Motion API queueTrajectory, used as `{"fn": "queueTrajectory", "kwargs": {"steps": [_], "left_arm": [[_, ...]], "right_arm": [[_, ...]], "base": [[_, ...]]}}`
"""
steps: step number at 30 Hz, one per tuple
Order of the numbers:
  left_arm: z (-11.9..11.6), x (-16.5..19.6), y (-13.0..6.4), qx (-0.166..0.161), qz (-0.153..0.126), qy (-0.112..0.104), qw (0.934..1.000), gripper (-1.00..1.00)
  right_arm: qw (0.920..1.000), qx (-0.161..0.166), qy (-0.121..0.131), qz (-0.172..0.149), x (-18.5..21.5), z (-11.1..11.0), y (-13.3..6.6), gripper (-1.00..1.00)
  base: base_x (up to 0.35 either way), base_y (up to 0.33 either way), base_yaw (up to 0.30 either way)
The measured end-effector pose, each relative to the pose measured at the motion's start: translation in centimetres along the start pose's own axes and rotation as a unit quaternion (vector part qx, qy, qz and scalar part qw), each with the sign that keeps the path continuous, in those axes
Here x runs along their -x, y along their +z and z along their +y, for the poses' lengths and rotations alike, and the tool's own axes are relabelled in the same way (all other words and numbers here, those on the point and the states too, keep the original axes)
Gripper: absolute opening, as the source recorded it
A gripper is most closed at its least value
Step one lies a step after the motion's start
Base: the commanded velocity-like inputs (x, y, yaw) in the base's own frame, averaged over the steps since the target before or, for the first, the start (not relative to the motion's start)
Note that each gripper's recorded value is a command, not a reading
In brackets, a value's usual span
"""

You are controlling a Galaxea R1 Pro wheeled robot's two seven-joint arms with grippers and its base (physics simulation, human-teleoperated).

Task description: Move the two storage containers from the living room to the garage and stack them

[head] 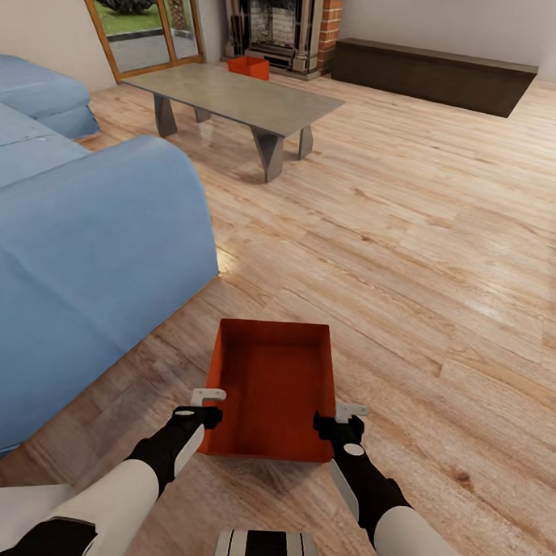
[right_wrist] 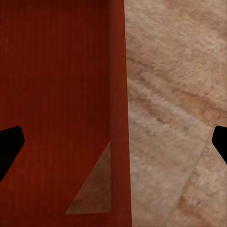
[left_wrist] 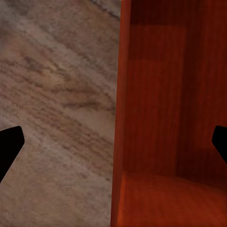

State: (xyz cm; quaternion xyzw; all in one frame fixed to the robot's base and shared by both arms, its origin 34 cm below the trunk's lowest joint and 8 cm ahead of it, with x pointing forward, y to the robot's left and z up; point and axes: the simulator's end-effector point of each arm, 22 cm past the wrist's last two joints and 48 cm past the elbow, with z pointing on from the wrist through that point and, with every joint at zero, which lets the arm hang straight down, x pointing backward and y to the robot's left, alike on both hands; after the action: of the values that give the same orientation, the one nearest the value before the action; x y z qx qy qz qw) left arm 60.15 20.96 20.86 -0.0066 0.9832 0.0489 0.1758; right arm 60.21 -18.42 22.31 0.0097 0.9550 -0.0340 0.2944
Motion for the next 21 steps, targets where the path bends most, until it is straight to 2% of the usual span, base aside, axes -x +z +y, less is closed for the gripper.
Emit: {"fn": "queueTrajectory", "kwargs": {"steps": [21], "left_arm": [[-0.06,-0.48,0.75,0.0,0.0,-0.001,1.0,1.0]], "right_arm": [[1.0,0.0,0.0,-0.001,-0.6,0.07,0.61,1.0]], "base": [[0.0,0.0,0.0]]}}
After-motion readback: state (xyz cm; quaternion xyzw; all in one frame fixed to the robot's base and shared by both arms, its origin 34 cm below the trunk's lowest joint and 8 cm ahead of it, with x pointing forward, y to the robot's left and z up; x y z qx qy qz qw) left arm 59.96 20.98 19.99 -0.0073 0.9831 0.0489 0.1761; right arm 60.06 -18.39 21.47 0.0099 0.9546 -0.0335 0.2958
